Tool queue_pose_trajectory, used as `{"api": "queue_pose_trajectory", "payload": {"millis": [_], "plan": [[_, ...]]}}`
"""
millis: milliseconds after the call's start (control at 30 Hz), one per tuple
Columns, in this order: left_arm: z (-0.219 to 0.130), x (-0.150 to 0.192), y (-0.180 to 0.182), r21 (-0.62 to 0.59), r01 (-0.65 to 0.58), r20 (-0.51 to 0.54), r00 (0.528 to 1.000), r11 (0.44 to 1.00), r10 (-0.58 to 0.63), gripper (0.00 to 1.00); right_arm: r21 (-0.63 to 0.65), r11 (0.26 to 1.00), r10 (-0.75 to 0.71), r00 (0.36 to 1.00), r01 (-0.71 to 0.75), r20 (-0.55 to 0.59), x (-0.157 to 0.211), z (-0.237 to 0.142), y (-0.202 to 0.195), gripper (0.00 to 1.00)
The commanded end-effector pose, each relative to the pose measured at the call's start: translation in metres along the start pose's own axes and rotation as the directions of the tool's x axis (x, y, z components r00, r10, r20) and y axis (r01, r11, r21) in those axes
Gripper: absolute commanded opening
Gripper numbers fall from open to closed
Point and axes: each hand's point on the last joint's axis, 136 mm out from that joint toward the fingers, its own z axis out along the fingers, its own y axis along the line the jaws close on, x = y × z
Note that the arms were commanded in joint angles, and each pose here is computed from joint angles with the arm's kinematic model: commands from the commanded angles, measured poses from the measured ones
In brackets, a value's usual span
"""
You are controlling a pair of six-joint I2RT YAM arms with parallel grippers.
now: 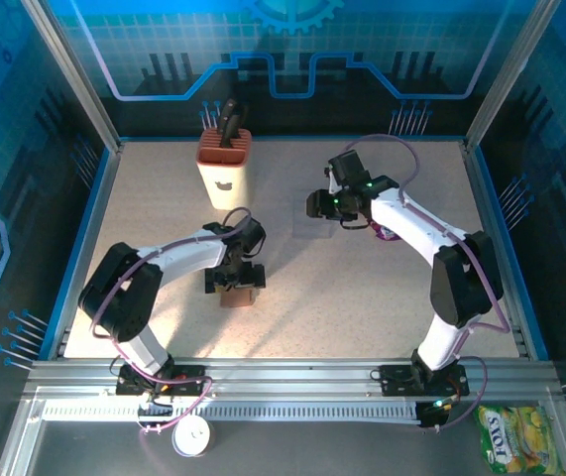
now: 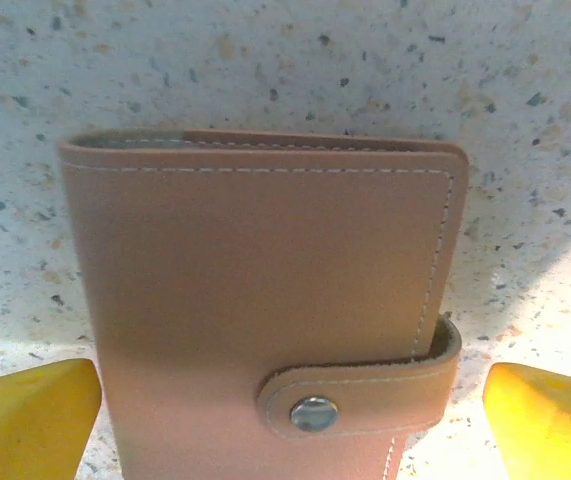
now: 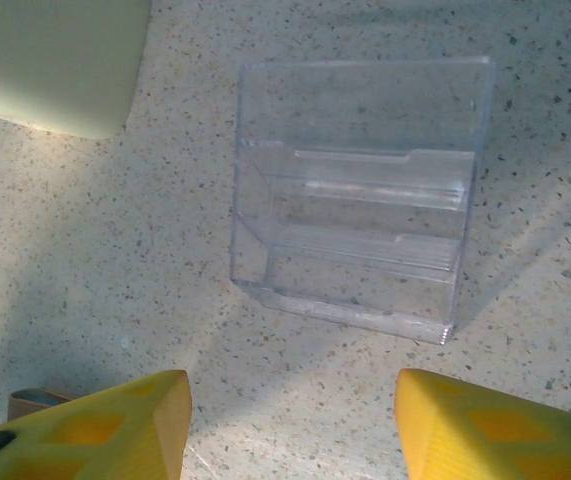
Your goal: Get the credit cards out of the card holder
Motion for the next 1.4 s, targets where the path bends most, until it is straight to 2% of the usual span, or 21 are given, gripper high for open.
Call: {"api": "queue_pose_trajectory", "payload": {"millis": [0, 300, 600, 933, 1367], "plan": [[-0.002, 0.001, 0.0, -0.025, -0.001, -0.011, 1.0, 1.0, 0.0, 0.96, -0.008, 1.0, 0.003, 1.0, -0.003, 0.006, 0.0, -0.008, -0.003, 0.58], [-0.003, 0.0, -0.009, 0.014, 0.004, -0.01, 1.0, 1.0, -0.004, 0.82, -0.009, 1.0, 0.002, 1.0, -0.002, 0.005, 0.0, -0.008, -0.005, 0.58], [-0.021, -0.011, -0.049, 0.088, -0.03, 0.018, 0.999, 0.996, 0.029, 0.81, -0.001, 1.0, 0.013, 1.0, -0.013, 0.01, 0.001, -0.013, -0.015, 0.58], [-0.018, -0.016, -0.111, 0.143, -0.078, 0.002, 0.997, 0.987, 0.078, 0.81, 0.012, 0.999, 0.048, 0.998, -0.048, 0.029, 0.005, -0.026, -0.039, 0.58], [-0.007, -0.003, -0.134, 0.18, -0.097, -0.041, 0.994, 0.979, 0.106, 0.85, -0.003, 0.997, 0.071, 0.997, -0.071, 0.03, 0.009, -0.033, -0.047, 0.58]]}}
